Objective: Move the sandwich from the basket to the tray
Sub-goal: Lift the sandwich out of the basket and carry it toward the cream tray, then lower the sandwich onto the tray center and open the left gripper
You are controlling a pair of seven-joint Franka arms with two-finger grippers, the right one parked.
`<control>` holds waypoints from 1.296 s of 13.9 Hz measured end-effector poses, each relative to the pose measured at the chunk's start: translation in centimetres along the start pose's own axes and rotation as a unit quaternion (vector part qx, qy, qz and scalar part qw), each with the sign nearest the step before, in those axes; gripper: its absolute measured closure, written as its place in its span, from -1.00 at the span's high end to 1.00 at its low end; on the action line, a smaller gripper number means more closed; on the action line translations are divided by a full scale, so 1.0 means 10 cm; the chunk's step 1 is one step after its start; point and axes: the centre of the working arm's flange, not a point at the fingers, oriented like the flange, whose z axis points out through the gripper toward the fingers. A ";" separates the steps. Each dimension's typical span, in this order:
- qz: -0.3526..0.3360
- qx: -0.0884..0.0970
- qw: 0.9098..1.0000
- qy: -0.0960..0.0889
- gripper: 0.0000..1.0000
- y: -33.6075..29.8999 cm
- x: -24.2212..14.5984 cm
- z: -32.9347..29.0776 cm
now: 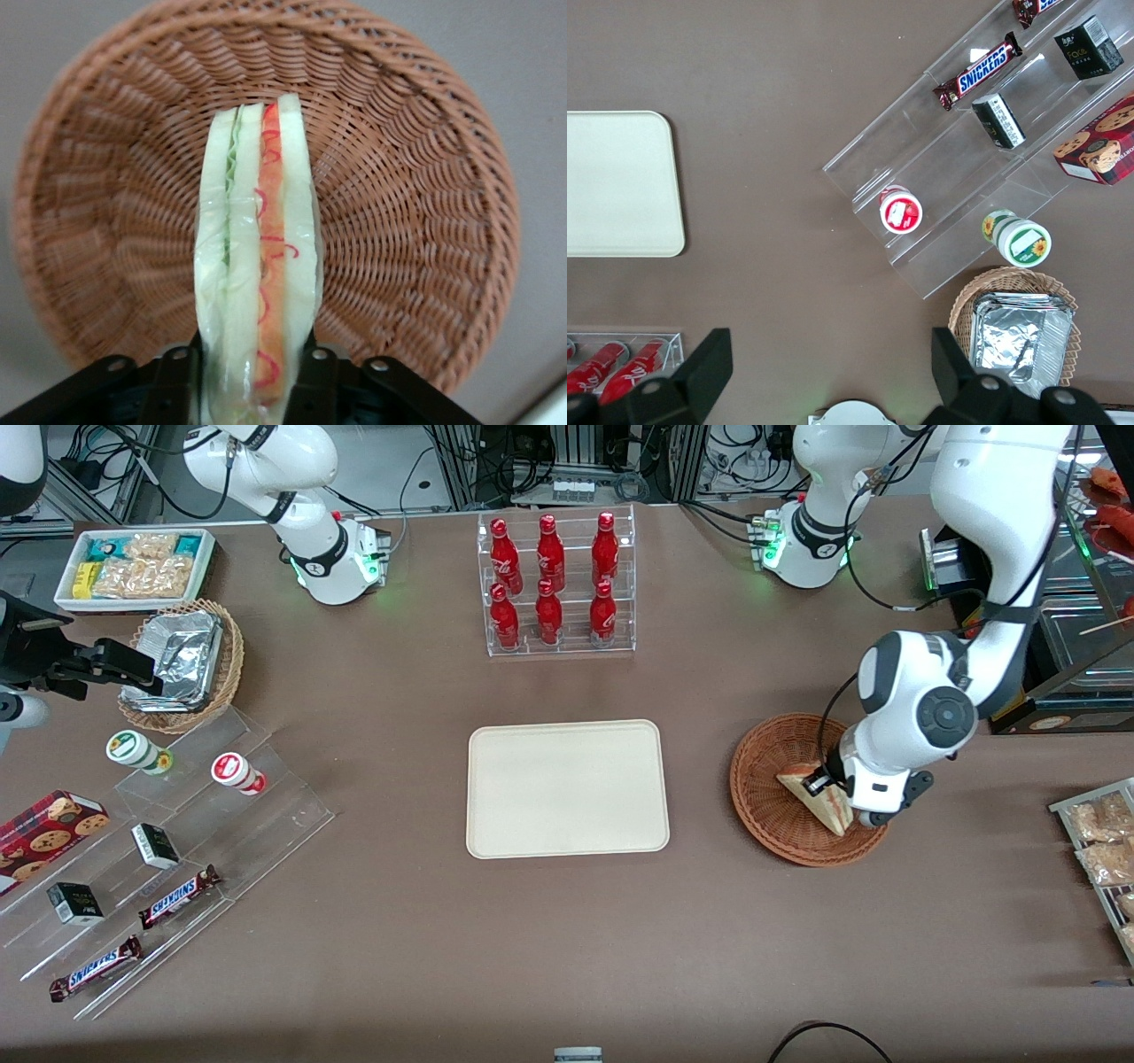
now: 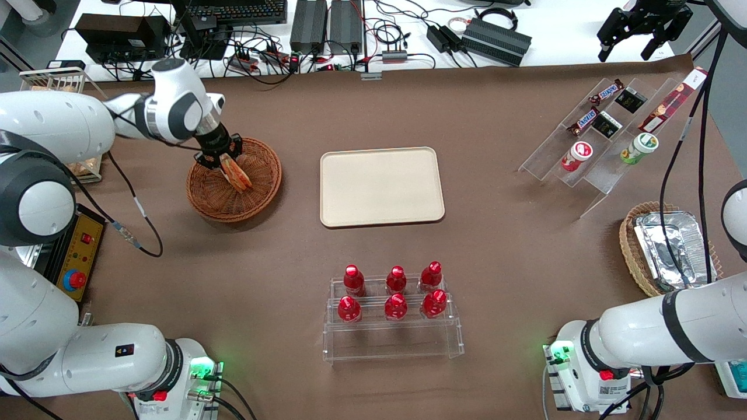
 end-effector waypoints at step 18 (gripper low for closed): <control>0.296 0.002 0.953 0.062 -0.66 2.93 -3.02 -0.10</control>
